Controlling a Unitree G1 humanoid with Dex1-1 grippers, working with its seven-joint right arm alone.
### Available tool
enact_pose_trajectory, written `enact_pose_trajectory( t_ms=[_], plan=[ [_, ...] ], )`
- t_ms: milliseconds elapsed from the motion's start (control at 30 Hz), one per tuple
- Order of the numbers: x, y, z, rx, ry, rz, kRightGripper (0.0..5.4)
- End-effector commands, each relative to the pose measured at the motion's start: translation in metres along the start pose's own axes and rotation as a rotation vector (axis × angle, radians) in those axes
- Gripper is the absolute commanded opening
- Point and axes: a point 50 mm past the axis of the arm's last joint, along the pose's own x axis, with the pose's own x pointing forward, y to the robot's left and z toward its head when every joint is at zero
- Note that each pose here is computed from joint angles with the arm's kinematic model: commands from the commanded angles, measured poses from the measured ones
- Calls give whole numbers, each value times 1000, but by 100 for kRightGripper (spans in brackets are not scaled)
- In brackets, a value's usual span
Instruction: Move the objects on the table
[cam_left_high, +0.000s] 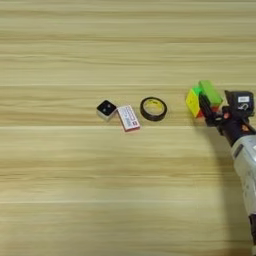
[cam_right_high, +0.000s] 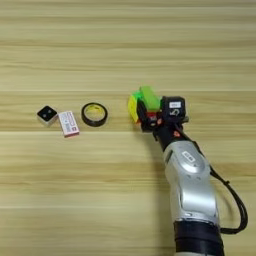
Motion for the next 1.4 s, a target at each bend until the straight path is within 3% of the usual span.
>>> enact_pose_trajectory(
  t_ms=[33, 267, 433, 700, 1033, 1400],
  plan=[
    [1, 13, 40, -61, -183, 42, 413],
    [-17, 51, 57, -66, -253, 167, 517],
    [-20, 92, 42, -12, -189, 331, 537],
    [-15, 128, 20, 51, -98, 460, 537],
    [-1, 135, -7, 66, -3, 471, 537],
    [-1, 139, -20, 57, 45, 502, 537]
  ],
)
